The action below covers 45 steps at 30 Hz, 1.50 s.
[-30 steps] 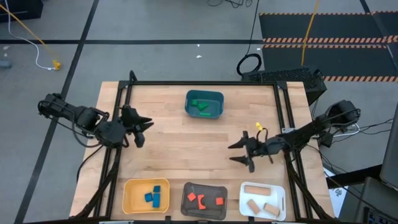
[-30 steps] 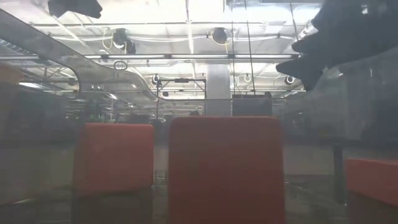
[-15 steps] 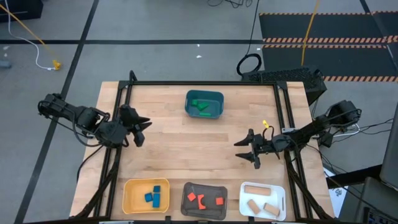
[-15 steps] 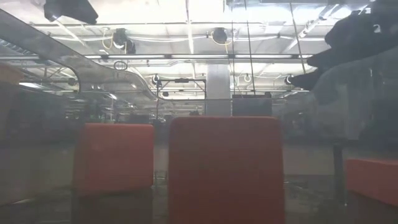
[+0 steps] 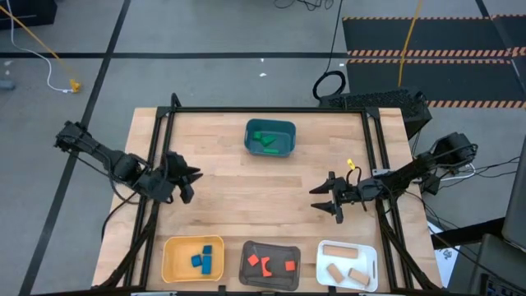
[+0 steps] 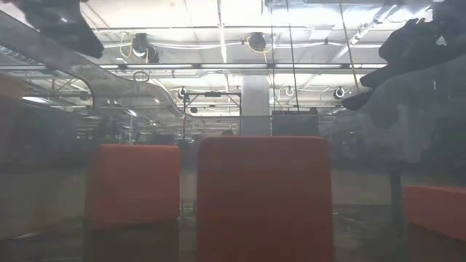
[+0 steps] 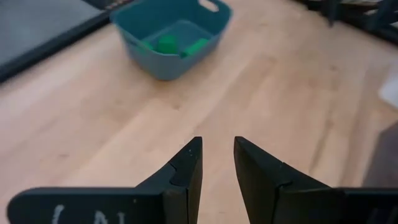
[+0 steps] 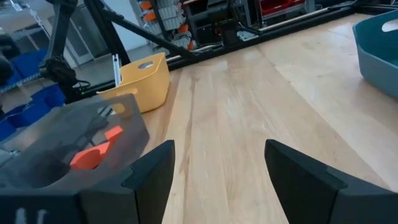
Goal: Sort & place blocks by color
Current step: Return to Home Position
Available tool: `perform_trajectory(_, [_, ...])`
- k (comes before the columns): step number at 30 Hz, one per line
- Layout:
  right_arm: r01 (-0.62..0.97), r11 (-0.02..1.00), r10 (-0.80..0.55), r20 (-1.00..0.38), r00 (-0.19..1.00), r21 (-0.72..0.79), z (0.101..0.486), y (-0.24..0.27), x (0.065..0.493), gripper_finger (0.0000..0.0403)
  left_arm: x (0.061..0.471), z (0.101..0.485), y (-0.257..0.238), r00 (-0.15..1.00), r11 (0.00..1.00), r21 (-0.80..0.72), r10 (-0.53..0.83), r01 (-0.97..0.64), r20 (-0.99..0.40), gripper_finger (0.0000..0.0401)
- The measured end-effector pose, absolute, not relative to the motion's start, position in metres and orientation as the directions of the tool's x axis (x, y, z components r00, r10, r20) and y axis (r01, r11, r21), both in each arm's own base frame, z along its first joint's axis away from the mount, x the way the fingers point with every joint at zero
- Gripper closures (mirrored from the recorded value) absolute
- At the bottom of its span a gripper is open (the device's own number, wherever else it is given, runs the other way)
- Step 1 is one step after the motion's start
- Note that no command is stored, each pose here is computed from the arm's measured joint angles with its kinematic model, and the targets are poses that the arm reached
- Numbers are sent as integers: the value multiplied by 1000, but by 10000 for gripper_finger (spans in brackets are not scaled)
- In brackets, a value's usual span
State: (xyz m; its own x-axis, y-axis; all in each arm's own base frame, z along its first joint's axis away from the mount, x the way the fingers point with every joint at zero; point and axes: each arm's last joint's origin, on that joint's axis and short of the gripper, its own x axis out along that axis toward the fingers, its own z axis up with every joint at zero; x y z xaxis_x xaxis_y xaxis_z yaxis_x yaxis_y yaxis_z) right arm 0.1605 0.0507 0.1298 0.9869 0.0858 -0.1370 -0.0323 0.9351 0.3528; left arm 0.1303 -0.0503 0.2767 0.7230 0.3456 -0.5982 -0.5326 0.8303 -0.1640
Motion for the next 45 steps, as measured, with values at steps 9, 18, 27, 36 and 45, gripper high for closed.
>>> perform_trajectory(9, [-34, 943, 86, -142, 986, 331, 129, 51, 160, 161, 142, 222, -67, 850, 874, -279, 236, -398, -471, 308])
perform_trajectory(18, [-35, 943, 86, -143, 986, 330, 129, 51, 160, 161, 143, 185, -67, 907, 860, -380, 192, -339, -374, 308])
perform_trajectory(27, [-35, 944, 86, -143, 986, 329, 129, 51, 160, 161, 135, 154, -62, 915, 849, -410, 187, -333, -357, 308])
perform_trajectory(36, [-35, 944, 86, -143, 986, 329, 129, 51, 160, 161, 126, 131, -57, 919, 827, -450, 184, -336, -348, 308])
perform_trajectory(45, [-35, 944, 87, -143, 986, 329, 129, 51, 160, 161, 122, 123, -54, 911, 824, -446, 190, -350, -365, 308])
